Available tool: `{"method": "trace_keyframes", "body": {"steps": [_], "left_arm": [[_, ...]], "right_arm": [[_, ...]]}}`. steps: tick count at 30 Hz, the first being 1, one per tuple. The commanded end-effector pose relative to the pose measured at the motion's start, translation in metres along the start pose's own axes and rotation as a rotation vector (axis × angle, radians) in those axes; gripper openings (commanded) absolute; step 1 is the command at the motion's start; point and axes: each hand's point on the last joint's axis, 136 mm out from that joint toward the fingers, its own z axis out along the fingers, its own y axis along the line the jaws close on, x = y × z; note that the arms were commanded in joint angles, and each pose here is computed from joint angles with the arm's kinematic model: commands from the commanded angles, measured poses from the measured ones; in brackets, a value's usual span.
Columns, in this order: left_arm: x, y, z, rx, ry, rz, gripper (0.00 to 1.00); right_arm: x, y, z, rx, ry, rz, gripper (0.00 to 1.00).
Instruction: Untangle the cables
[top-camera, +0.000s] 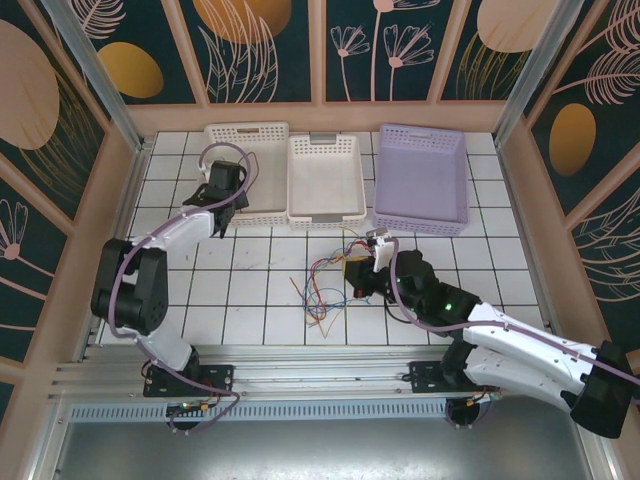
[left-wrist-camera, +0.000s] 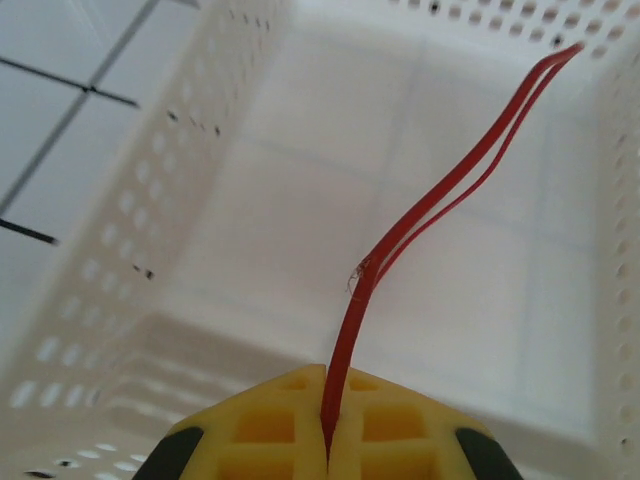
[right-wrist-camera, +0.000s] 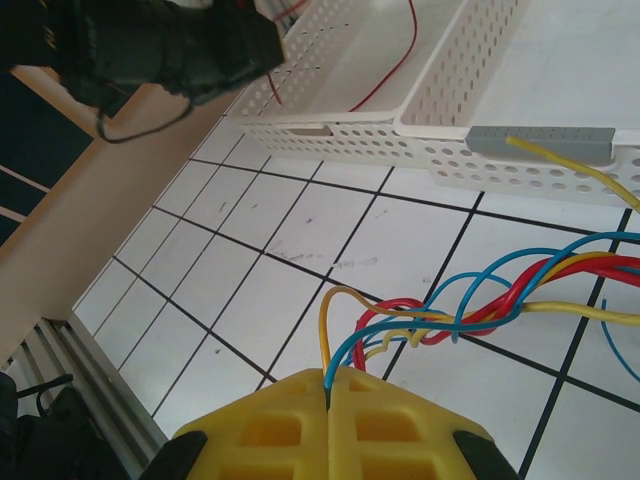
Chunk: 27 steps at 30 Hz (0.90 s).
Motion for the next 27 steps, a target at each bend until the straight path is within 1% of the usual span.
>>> {"method": "trace_keyframes", "body": {"steps": [1, 3, 5, 8, 12, 14, 17, 18, 20, 21, 25, 27], "left_arm": [[0.005, -0.008, 0.012, 0.026, 0.010, -0.043, 0.06], [0.010, -0.007, 0.020, 0.011, 0.024, -0.031, 0.12], [0.012, -0.008, 0.027, -0.002, 0.035, -0.019, 0.14], [0.011, -0.010, 0.034, -0.014, 0.045, -0.007, 0.20], [0.009, -0.011, 0.040, -0.032, 0.054, 0.017, 0.35], [0.004, -0.010, 0.038, -0.041, 0.043, 0.024, 0.41], [-0.010, -0.012, 0.031, -0.044, 0.015, 0.034, 0.54], [-0.015, -0.013, 0.028, -0.042, 0.006, 0.036, 0.60], [-0.024, -0.015, 0.022, -0.039, -0.006, 0.040, 0.64], [-0.031, -0.016, 0.018, -0.039, -0.019, 0.039, 0.67], [-0.050, -0.018, 0.002, -0.032, -0.052, 0.034, 0.86], [-0.059, -0.019, -0.009, -0.019, -0.072, 0.028, 0.93]], "right_arm": [[-0.019, 0.015, -0.003, -0.039, -0.062, 0.007, 0.00], [-0.019, 0.016, -0.003, -0.043, -0.063, 0.007, 0.00], [-0.018, 0.017, -0.003, -0.047, -0.063, 0.006, 0.00], [-0.016, 0.018, -0.002, -0.051, -0.060, 0.006, 0.00], [-0.014, 0.019, -0.001, -0.050, -0.052, 0.006, 0.00], [-0.013, 0.020, -0.001, -0.050, -0.052, 0.005, 0.00], [-0.013, 0.020, -0.001, -0.050, -0.051, 0.006, 0.00], [-0.013, 0.020, -0.001, -0.052, -0.052, 0.005, 0.00], [-0.012, 0.021, -0.001, -0.052, -0.050, 0.006, 0.00], [-0.012, 0.021, -0.001, -0.052, -0.049, 0.007, 0.00], [-0.012, 0.022, -0.002, -0.051, -0.051, 0.008, 0.00], [-0.012, 0.022, -0.002, -0.049, -0.049, 0.007, 0.00]]}}
